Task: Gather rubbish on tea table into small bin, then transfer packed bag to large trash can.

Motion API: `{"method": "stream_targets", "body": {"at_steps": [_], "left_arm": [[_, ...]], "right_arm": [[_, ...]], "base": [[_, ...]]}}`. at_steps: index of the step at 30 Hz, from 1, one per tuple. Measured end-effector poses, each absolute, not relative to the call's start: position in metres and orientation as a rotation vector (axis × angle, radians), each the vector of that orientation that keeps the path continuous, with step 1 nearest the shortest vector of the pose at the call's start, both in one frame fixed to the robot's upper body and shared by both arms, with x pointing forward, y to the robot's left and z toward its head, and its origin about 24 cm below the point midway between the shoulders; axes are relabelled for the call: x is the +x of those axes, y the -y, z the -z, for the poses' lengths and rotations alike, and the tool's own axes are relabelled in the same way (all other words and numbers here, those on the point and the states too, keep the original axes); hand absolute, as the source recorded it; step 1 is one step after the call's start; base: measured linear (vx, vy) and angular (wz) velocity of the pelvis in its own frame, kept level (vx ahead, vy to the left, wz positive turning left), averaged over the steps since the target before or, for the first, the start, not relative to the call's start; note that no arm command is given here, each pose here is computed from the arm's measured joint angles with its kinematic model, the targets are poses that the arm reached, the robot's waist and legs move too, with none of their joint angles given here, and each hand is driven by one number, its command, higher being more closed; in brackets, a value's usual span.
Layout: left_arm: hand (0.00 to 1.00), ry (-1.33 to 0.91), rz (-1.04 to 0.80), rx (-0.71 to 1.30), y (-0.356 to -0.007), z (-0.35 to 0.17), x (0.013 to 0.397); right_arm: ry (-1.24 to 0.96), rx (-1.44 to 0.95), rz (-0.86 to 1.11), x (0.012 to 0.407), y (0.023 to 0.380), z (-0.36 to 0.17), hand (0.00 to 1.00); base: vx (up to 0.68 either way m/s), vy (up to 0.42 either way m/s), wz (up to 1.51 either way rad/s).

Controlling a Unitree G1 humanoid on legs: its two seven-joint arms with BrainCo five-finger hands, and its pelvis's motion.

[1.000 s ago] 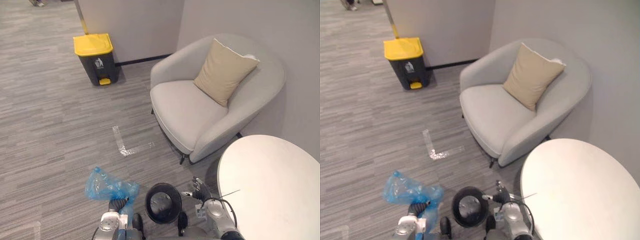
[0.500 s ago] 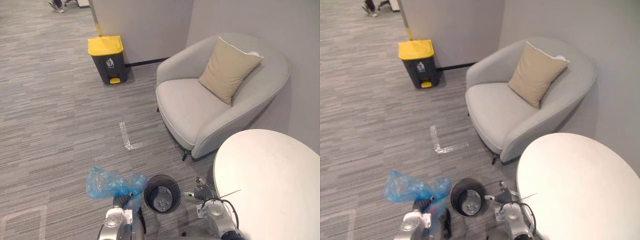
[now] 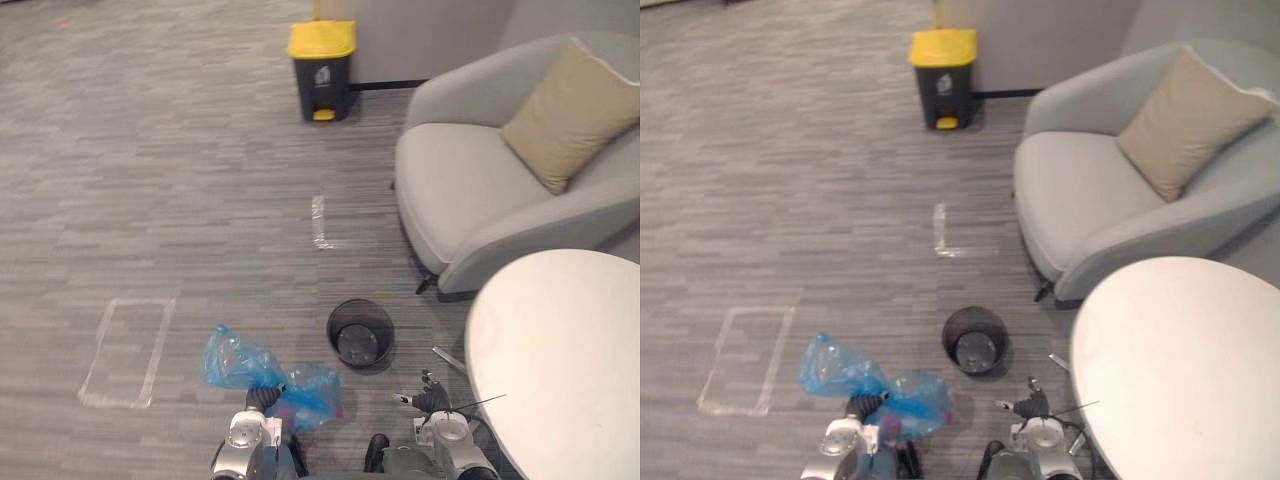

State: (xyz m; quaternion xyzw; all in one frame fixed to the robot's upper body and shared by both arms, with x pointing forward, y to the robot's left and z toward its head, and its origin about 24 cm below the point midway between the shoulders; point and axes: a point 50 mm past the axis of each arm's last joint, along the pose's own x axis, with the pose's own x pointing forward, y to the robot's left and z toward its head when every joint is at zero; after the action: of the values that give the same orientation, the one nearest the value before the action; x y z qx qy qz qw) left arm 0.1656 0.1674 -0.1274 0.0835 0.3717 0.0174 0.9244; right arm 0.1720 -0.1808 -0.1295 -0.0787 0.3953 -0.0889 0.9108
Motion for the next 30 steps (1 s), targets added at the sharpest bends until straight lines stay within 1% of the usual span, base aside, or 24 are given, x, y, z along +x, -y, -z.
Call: {"method": "stream_targets", "body": {"at_steps": [1,6,12,21,24,30], "left_arm": [[1.00,-0.800,-0.038,0.193,-0.173,0.132,0.157],[1.00,-0.854,-0.031,0.252,-0.184,0.138,0.144],[1.00,-0.909,-0.075,0.249,-0.195,0.144,0.128],[1.00,-0.890,-0.125,0.217,-0.199,0.141,0.132],[1.00,-0.866,-0.145,0.204,-0.200,0.138,0.138],[1.00,-0.830,-0.136,0.203,-0.197,0.134,0.152]], "right_arm": [[-0.824,-0.158,0.182,0.169,0.179,0.131,0.00],[-0.861,-0.167,0.179,0.163,0.181,0.136,0.00],[-0.887,-0.175,0.176,0.160,0.182,0.139,0.00],[-0.910,-0.194,0.179,0.159,0.184,0.140,0.00],[-0.914,-0.175,0.163,0.157,0.175,0.142,0.00],[-0.917,-0.138,0.232,0.151,0.185,0.142,0.00]], "base": [[-0.03,0.107,0.14],[-0.08,0.121,0.14],[-0.04,0.080,0.11],[0.14,0.133,0.49],[0.29,0.072,0.44],[0.50,-0.013,0.58]]}}
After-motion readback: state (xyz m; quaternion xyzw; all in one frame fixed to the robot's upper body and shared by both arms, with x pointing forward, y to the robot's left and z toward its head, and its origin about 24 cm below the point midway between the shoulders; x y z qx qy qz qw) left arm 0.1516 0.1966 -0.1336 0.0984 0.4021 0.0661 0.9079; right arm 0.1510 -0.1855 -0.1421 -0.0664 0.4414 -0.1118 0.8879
